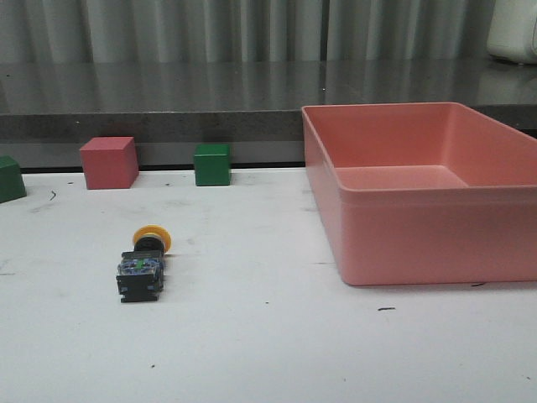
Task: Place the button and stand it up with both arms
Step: 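Withdraw the right gripper upward away from the button, then lower the left gripper over the button and grasp its body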
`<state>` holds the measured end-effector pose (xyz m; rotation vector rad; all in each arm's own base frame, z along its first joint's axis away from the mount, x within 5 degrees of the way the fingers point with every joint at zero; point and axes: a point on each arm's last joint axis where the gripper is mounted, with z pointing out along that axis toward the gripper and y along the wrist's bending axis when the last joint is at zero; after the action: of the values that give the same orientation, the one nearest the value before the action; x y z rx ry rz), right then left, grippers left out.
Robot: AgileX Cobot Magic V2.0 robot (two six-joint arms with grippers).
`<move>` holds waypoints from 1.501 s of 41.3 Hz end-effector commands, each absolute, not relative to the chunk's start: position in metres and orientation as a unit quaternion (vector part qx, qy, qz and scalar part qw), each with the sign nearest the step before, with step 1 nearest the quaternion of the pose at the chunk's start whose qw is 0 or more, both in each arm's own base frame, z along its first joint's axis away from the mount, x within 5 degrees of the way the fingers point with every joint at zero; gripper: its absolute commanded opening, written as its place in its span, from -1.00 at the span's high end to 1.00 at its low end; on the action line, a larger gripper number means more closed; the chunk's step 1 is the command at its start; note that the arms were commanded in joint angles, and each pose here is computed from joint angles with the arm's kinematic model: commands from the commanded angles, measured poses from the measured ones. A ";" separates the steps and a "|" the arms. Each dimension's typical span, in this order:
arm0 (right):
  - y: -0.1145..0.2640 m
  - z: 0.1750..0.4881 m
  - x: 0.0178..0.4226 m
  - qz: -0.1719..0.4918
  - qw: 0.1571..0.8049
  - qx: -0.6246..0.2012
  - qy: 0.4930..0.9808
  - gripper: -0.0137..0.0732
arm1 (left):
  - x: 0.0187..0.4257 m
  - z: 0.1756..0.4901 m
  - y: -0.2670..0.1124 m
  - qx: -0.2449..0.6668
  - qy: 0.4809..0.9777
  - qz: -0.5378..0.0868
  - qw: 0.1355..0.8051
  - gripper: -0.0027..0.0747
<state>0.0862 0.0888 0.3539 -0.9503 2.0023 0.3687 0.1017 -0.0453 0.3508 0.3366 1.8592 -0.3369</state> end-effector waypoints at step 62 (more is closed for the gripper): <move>0.090 0.368 0.087 0.162 0.474 -0.374 0.780 -0.46 | 0.322 0.247 -0.183 0.051 0.982 -0.050 0.173 -0.48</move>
<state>0.0862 0.0890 0.3540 -0.9493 2.0014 0.3713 0.3128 -0.1823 0.2290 0.2122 2.8622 -0.0911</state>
